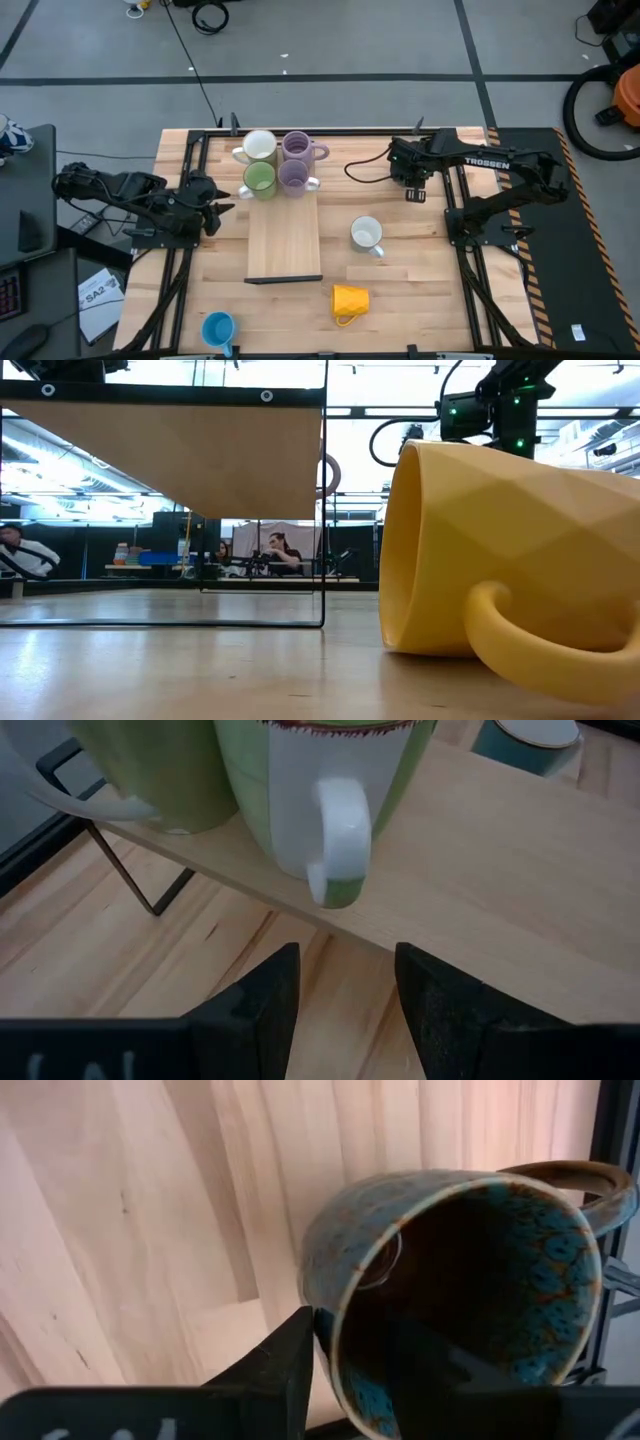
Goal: Place coffee mugs
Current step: Put the blue patterned mug on the shelf
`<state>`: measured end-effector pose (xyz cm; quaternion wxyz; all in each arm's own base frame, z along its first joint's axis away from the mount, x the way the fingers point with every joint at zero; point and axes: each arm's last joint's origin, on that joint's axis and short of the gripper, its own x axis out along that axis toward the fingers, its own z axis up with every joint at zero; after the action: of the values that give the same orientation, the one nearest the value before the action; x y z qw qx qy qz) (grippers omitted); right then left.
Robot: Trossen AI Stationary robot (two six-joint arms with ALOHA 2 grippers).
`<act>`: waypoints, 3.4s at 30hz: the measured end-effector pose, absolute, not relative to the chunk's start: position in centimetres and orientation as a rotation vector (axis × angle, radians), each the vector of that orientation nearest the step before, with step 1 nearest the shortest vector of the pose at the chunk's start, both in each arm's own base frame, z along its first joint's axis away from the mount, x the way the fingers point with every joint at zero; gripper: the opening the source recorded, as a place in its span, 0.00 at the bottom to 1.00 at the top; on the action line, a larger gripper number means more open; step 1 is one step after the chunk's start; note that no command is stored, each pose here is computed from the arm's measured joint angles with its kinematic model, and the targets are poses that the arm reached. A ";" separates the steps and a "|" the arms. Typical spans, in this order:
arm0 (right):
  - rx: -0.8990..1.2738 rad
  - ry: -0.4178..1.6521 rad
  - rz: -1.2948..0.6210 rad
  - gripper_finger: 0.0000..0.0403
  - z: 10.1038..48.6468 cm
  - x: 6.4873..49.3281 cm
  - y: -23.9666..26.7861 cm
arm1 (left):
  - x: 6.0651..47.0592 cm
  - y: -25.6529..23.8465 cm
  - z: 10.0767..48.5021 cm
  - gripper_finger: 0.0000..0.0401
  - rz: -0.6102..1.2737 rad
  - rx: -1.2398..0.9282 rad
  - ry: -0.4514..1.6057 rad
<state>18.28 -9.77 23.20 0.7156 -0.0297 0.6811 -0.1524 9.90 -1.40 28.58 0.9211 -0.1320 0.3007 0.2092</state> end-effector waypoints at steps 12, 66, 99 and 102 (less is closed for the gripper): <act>0.095 1.432 -0.406 0.07 23.2 18.6 -9.8 | 10.0 -1.4 28.6 0.43 0.427 -0.275 0.610; 0.816 0.947 -0.879 0.48 23.8 21.2 -12.9 | 10.0 -1.4 28.7 0.43 0.423 -0.279 0.611; -0.232 1.295 -0.101 0.48 28.0 14.6 -9.0 | 10.0 -1.4 28.7 0.43 0.425 -0.290 0.603; -0.262 1.338 -0.053 0.48 27.3 15.2 -9.5 | 10.0 -1.4 28.7 0.43 0.425 -0.292 0.601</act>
<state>15.16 -9.54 27.30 0.7761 -0.1211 0.6183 -0.0247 10.03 -1.45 28.72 0.9227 -0.1421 0.2927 0.2068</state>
